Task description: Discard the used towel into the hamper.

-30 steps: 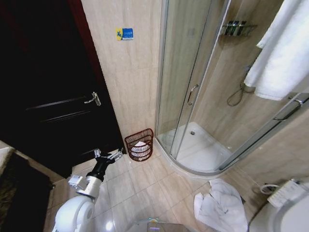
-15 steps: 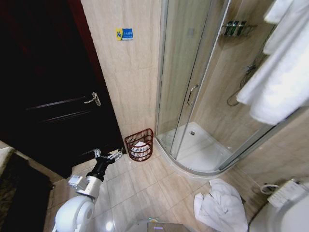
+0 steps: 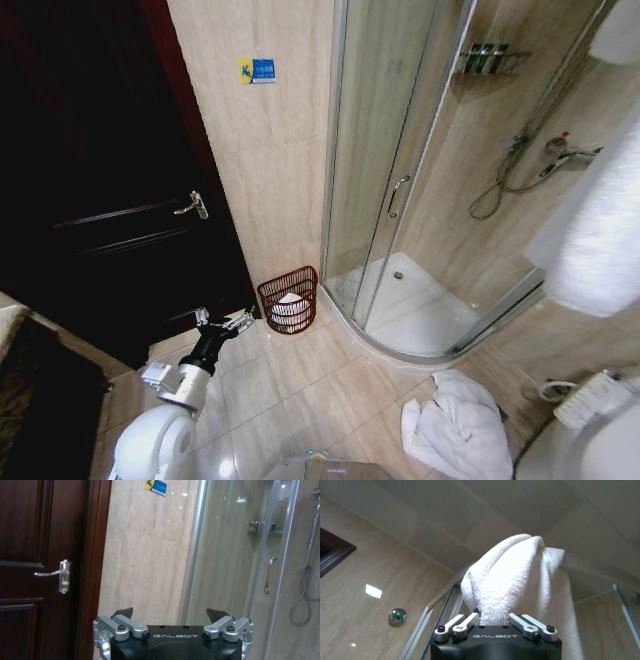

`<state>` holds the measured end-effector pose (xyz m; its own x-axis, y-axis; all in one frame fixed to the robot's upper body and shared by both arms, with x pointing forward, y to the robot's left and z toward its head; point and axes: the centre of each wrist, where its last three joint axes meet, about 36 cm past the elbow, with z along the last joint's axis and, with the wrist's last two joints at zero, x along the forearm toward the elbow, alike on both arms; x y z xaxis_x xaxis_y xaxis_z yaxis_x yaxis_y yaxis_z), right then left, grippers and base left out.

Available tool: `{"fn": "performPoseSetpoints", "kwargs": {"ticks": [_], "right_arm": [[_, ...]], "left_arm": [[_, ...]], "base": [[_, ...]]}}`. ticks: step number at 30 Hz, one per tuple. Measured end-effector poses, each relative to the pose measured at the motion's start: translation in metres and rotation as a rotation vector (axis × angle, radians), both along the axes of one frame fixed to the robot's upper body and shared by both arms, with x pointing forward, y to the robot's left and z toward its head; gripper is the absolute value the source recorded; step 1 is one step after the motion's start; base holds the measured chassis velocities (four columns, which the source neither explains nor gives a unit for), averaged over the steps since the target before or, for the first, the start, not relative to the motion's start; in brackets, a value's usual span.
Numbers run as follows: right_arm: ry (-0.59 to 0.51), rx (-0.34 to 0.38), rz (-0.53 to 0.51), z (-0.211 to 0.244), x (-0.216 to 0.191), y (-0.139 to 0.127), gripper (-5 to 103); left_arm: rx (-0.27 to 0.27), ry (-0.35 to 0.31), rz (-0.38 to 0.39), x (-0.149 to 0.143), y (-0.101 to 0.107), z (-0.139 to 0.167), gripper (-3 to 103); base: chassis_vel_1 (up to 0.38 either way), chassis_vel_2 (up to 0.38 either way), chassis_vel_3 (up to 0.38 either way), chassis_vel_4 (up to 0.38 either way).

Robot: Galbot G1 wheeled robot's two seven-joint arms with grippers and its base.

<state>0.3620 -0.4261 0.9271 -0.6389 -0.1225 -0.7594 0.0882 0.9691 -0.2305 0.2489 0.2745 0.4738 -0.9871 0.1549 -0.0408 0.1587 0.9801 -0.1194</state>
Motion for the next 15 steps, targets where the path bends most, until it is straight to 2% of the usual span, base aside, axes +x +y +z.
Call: {"fn": "performPoseSetpoints", "kwargs": {"ticks": [4,6,9,15], "right_arm": [[-0.030,-0.014,-0.008,-0.012,0.022,-0.012,12],[-0.042,-0.017,-0.016,-0.024,0.042,-0.030,12],[-0.043,-0.009,-0.009,-0.040,0.060,-0.040,12],[-0.018,0.002,-0.003,-0.083,0.092,-0.042,12]], "left_arm": [[0.000,0.000,0.000,0.000,0.000,0.000,99],[0.000,0.000,0.000,0.000,0.000,0.000,99],[0.000,0.000,0.000,0.000,0.000,0.000,99],[0.000,0.000,0.000,0.000,0.000,0.000,99]], "base": [[0.000,0.000,0.000,0.000],[0.000,0.000,0.000,0.000],[0.000,0.000,0.000,0.000],[0.000,0.000,0.000,0.000]]}}
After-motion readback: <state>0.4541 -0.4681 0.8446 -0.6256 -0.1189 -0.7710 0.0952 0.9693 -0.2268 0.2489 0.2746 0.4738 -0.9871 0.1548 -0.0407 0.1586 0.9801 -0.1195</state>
